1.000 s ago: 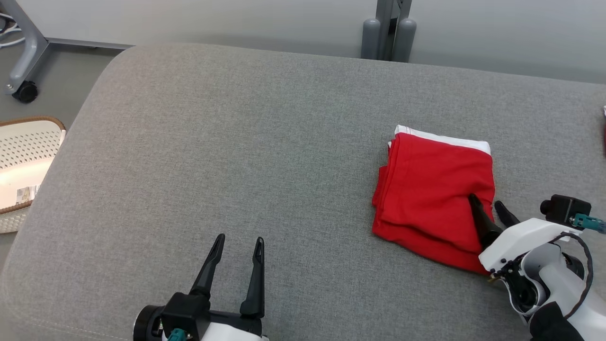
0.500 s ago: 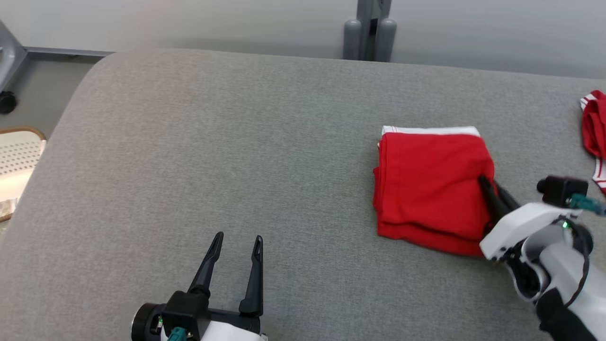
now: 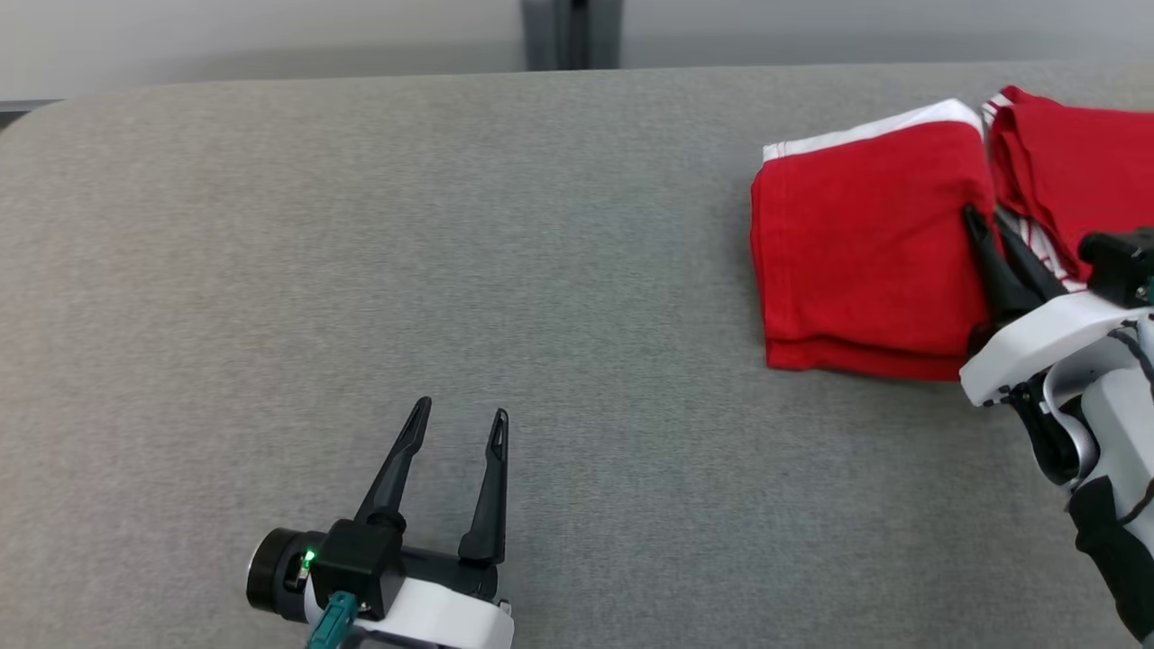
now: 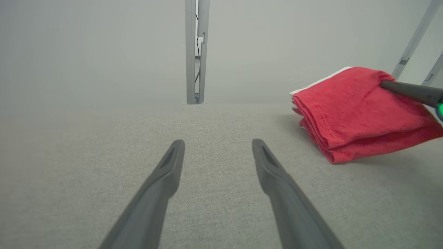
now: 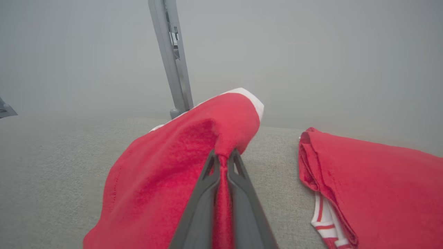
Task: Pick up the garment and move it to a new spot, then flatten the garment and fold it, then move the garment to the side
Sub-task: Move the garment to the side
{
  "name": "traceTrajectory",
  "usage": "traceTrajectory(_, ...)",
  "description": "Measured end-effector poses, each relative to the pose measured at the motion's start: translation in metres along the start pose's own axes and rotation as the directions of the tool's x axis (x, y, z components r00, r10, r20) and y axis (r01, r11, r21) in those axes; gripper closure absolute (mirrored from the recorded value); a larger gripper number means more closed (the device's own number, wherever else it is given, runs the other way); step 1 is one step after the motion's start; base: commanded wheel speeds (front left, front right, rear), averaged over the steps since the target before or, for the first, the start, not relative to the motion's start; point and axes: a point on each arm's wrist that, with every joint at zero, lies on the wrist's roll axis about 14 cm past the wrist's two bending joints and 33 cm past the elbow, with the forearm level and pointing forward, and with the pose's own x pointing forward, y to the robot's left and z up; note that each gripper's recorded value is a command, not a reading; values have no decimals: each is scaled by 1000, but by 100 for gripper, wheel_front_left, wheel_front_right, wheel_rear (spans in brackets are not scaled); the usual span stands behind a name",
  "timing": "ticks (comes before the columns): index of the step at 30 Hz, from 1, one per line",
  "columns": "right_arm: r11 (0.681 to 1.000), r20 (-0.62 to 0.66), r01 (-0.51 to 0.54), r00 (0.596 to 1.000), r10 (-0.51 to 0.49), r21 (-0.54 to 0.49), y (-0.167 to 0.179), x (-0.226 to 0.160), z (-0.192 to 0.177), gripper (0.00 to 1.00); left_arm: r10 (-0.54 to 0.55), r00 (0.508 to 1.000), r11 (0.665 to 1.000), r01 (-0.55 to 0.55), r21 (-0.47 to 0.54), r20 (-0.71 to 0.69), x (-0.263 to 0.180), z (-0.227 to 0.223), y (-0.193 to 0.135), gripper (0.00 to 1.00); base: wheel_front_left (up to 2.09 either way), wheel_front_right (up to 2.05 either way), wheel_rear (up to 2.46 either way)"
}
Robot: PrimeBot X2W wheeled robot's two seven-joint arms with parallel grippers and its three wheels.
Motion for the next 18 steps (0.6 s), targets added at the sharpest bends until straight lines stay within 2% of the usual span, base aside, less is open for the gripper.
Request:
traceTrajectory(10,991,24,119,993,-118,-57,-50,-18,6,100,-129,991,992,129,1,-33,29,-19,-32,0,0,0,0)
traceTrajectory(18,965,25,176,984,-175,-195,-97,-4,17,100,-211,978,977,211,-36,2,61,-10,-55,0,0,0,0)
